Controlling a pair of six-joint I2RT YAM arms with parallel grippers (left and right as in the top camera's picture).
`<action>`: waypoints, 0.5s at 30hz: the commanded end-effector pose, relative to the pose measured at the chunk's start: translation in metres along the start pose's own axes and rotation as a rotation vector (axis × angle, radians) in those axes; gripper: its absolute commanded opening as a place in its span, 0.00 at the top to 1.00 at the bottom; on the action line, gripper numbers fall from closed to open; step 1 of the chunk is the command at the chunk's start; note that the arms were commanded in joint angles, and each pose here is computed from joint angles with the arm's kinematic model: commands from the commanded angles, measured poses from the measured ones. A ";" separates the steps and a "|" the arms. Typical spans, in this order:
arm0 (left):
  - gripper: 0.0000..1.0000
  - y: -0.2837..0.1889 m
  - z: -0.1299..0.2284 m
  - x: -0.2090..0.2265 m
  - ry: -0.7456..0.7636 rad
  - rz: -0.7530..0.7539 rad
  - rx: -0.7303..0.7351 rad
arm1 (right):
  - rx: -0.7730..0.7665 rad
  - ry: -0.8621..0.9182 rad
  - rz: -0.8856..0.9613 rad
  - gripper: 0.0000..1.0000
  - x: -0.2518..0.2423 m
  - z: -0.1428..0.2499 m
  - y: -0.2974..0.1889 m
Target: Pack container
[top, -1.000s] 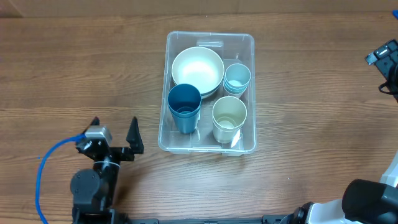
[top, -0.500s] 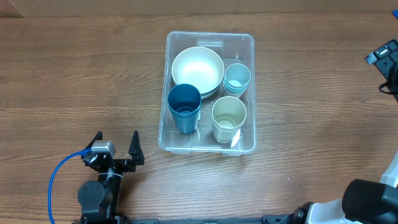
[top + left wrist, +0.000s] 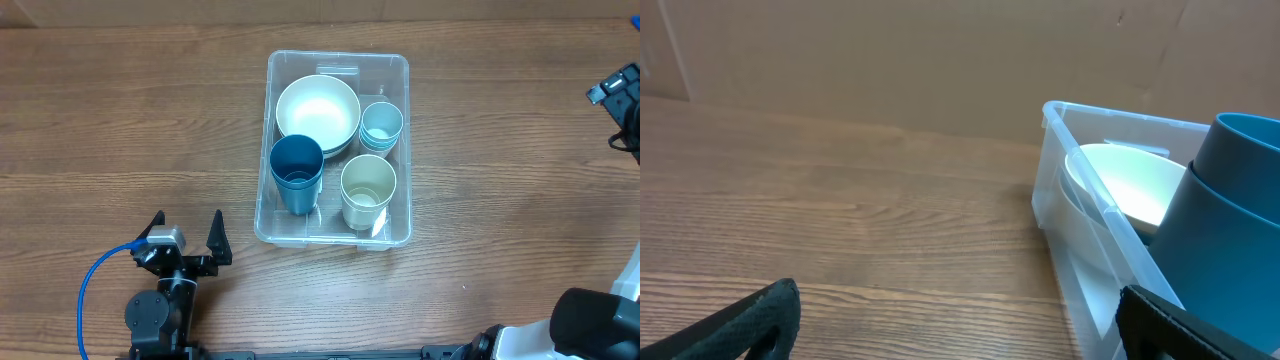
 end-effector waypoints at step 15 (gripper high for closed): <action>0.00 0.000 0.000 0.000 0.020 0.007 -0.010 | -0.665 -0.458 -1.017 0.00 0.182 0.094 -0.132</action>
Point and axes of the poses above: each gripper's point midway between its finger pads, its own y axis out along the fingers, its own x axis along the line the jaws close on, z = x × y, the point moved 9 cm from there along -y, back along the fingers, and after that the axes turned 4 degrees about y, right-handed, at the moved point
